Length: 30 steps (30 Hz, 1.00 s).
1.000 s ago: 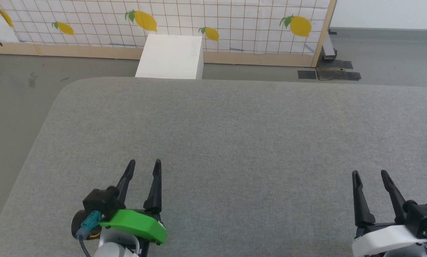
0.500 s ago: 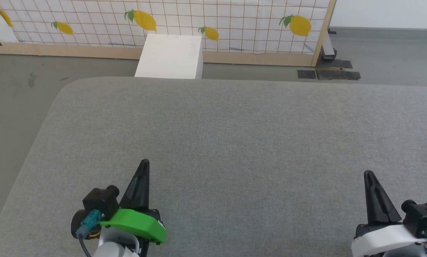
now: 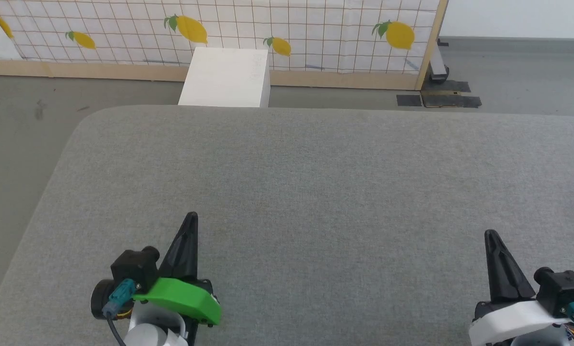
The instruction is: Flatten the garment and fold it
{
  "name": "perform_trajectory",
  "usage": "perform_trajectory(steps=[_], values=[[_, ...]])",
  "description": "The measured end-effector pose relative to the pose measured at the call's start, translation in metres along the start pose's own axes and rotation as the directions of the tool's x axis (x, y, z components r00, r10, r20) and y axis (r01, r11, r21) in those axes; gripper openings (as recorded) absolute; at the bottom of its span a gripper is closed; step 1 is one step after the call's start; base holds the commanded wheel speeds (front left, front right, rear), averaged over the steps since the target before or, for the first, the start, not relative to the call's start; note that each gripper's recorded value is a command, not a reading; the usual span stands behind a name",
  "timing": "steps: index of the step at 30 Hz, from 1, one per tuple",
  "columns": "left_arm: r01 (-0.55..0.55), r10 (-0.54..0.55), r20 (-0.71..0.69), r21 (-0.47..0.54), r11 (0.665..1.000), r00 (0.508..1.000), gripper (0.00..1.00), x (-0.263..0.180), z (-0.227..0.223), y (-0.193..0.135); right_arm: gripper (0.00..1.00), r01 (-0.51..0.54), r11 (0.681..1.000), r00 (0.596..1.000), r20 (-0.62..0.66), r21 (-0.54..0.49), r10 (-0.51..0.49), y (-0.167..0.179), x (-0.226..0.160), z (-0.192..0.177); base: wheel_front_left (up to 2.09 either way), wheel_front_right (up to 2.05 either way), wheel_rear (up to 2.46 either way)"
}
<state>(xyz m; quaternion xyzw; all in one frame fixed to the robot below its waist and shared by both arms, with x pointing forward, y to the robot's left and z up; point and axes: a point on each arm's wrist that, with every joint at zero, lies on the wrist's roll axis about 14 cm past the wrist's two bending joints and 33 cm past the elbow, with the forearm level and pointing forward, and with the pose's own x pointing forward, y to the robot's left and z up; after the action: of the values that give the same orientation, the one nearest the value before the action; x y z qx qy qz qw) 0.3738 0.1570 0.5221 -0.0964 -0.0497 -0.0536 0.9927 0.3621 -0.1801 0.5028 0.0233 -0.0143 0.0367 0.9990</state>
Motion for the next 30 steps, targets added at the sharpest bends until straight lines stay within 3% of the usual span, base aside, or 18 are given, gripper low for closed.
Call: perform_trajectory(steps=[30], values=[[-0.012, 0.013, -0.024, 0.068, 0.998, 1.000, 0.00, 0.0019, 0.0040, 0.0022, 0.00, -0.018, 1.000, 1.000, -0.019, -0.021, 0.017, 0.0057, 0.0020, 0.0035, 0.00, 0.00, 0.00]])
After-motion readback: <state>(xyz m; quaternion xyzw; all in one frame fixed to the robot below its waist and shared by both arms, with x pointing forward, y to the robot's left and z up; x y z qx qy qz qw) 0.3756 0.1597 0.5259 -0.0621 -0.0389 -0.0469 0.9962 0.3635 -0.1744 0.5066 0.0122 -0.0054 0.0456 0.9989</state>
